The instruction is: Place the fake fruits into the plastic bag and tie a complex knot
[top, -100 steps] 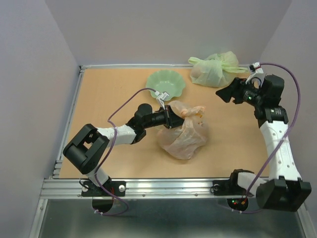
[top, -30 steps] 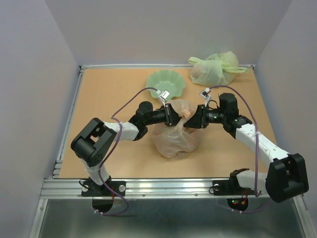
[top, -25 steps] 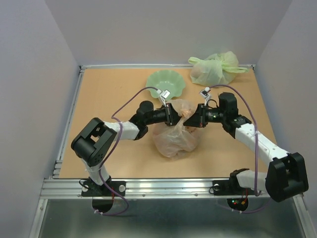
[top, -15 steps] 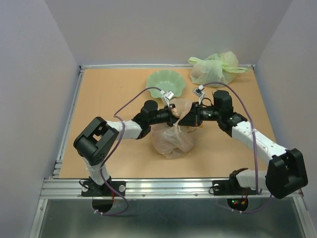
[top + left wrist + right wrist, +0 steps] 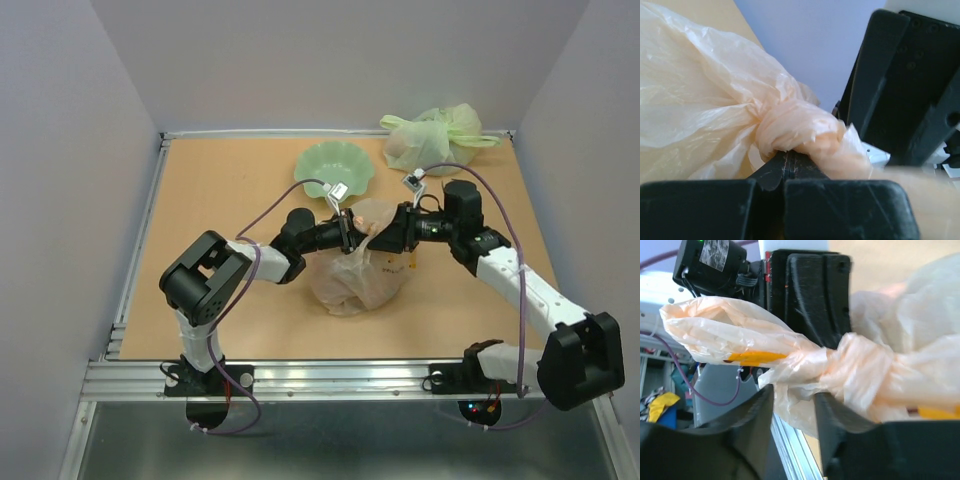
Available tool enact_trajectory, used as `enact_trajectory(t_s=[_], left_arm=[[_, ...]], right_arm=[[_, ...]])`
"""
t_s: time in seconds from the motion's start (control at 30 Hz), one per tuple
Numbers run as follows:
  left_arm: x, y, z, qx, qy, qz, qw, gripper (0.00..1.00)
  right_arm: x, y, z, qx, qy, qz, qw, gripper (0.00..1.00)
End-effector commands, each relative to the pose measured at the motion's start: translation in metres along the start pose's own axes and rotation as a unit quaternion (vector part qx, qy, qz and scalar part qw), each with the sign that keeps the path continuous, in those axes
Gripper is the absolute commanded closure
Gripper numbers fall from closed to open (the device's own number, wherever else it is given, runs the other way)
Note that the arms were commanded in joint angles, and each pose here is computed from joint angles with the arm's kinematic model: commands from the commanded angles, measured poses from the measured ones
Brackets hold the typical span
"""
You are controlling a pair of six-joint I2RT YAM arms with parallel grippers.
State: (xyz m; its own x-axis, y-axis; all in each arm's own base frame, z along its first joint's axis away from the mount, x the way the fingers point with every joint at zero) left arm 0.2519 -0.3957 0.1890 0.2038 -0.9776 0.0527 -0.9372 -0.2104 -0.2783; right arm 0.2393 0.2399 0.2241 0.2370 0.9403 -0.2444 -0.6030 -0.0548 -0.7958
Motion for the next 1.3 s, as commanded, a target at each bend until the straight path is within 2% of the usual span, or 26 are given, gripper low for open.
enact_trajectory(t_s=[0.0,0.03,0.1,0.2,0.4,0.47,0.57,0.67,0.9,0.93,1.03,1.13,1.27], left_arm=[[-0.004,0.005,-0.037,0.032,0.062,0.010,0.997,1.00],[-0.005,0.005,-0.038,0.037,0.062,0.009,0.997,1.00],[-0.005,0.005,-0.036,0.038,0.058,0.008,0.998,1.00],[-0.005,0.004,-0.035,0.039,0.056,0.009,0.998,1.00],[0.000,0.000,-0.035,0.043,0.054,0.006,0.998,1.00],[0.001,-0.002,-0.036,0.046,0.055,0.005,0.997,1.00],[0.002,-0.003,-0.035,0.046,0.052,0.004,0.998,1.00],[0.002,-0.003,-0.034,0.045,0.050,0.004,0.998,1.00],[0.004,-0.006,-0.033,0.051,0.046,0.001,0.998,1.00],[0.004,-0.006,-0.032,0.051,0.045,0.000,0.998,1.00],[0.005,-0.008,-0.035,0.054,0.047,-0.003,0.997,1.00],[0.004,-0.012,-0.032,0.064,0.038,-0.014,0.997,1.00],[0.005,-0.018,-0.031,0.051,0.038,-0.026,0.998,1.00]], right_arm=[[-0.031,-0.036,0.004,-0.070,0.038,-0.036,0.996,0.54],[-0.039,-0.039,0.007,-0.082,0.047,-0.039,0.995,0.49],[-0.050,-0.042,-0.001,-0.088,0.090,-0.040,0.991,0.50],[-0.058,-0.031,-0.016,-0.119,0.131,-0.017,0.984,0.57],[-0.058,-0.011,-0.037,-0.096,0.165,0.004,0.982,0.64],[-0.057,-0.010,-0.048,-0.096,0.184,0.008,0.978,0.71],[-0.057,-0.011,-0.055,-0.093,0.197,0.005,0.976,0.70],[-0.052,-0.009,-0.048,-0.092,0.167,0.002,0.982,0.59],[-0.044,0.001,-0.036,-0.078,0.109,0.010,0.991,0.65],[-0.044,0.001,-0.034,-0.077,0.104,0.010,0.992,0.66],[-0.042,0.002,-0.031,-0.073,0.088,0.012,0.993,0.87],[-0.041,0.001,-0.017,-0.073,0.053,0.011,0.996,0.99],[-0.034,0.008,-0.008,-0.058,0.021,0.022,0.998,1.00]])
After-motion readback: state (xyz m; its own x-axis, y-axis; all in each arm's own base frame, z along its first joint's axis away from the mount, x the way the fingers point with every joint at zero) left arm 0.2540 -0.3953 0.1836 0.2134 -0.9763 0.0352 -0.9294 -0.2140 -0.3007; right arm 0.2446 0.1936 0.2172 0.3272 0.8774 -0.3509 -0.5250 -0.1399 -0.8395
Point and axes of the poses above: each gripper's point midway between its finger pads, its own x axis out along the fingers, its own z axis along the line the jaws close on, y = z × x, the point moved 1 cm from there along -x, back along the fingers, and after that the axes turned 13 degrees about -x, right-handed, at the moved point
